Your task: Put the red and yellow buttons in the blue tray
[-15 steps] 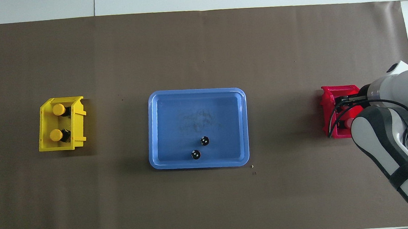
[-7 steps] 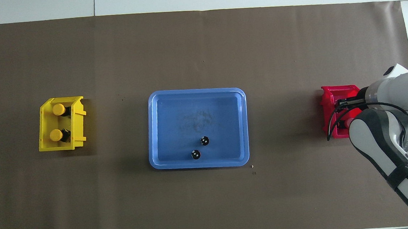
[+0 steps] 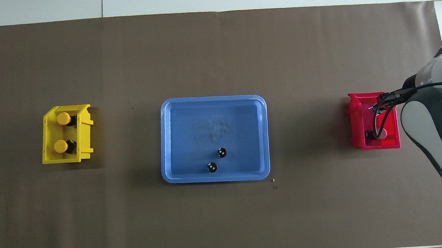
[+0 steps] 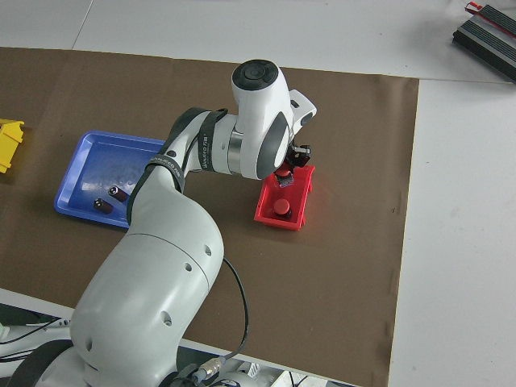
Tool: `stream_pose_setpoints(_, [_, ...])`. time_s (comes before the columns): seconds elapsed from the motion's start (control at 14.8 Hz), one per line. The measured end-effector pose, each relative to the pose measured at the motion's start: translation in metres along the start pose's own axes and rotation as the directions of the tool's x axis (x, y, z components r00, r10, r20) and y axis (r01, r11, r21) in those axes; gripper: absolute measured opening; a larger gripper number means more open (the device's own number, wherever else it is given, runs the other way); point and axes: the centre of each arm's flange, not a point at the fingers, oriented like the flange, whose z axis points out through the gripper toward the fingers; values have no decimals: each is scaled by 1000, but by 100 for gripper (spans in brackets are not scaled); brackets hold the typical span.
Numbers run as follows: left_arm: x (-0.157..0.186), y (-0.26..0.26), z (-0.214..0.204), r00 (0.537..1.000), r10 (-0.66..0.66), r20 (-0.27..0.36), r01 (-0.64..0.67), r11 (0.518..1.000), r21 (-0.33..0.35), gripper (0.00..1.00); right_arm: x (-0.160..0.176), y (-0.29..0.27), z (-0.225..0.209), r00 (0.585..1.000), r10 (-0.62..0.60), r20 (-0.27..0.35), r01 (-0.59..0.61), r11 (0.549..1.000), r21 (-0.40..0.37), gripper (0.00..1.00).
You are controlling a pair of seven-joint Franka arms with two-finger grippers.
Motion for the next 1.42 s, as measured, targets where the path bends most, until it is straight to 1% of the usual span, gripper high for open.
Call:
stream_pose_setpoints(0.07, [2,0,6,1000,0,-15,0,1000,2,100,7,-7,-19,1000,-8,5,8,1000,1,41])
stream_pose_setpoints(0.2, [5,1,23,1000,3,-19,-3,1000,3,100,27,-42,-49,1000,18,3,-18,1000,3,41])
stream_pose_setpoints(0.34, [9,1,39,1000,5,-24,-5,1000,4,100,47,-108,-59,996,81,-27,-81,997,10,41])
stream_pose_setpoints(0.41, [12,1,52,999,6,-36,-6,1000,5,100,55,-153,-55,991,124,-52,-123,992,17,41])
stream_pose_setpoints(0.54, [20,0,100,998,7,-63,-6,1000,8,100,56,-248,-37,977,189,-96,-186,982,43,41])
stream_pose_setpoints(0.61, [21,0,130,998,6,-65,-6,1000,8,100,53,-284,-28,974,203,-102,-199,979,52,41])
stream_pose_setpoints(0.68, [20,0,161,999,5,-55,-5,1000,6,100,48,-312,-19,972,211,-100,-206,977,56,41])
stream_pose_setpoints(0.81, [18,-1,205,1000,-7,-25,7,1000,0,100,45,-336,-7,968,229,-99,-224,973,61,41])
stream_pose_setpoints(0.88, [19,-1,220,1000,-18,-21,18,1000,-2,100,45,-345,1,964,244,-103,-238,969,67,41])
stream_pose_setpoints(0.95, [19,-1,234,999,-27,-28,27,1000,-3,97,45,-356,12,959,262,-109,-255,964,75,41])
stream_pose_setpoints(1.02, [18,-1,246,999,-34,-36,34,999,-3,96,44,-368,26,955,274,-111,-266,961,82,41])
stream_pose_setpoints(1.08, [16,-1,256,999,-39,-38,39,999,-4,91,43,-381,41,952,286,-108,-278,957,84,41])
stream_pose_setpoints(1.15, [14,0,263,998,-42,-36,42,999,-4,91,42,-393,55,948,299,-104,-291,953,86,41])
stream_pose_setpoints(1.29, [14,0,270,998,-45,-32,45,999,-5,79,38,-411,76,946,309,-95,-302,950,82,41])
stream_pose_setpoints(1.42, [16,0,274,998,-55,-43,55,998,-7,78,33,-422,85,945,315,-86,-309,948,75,41])
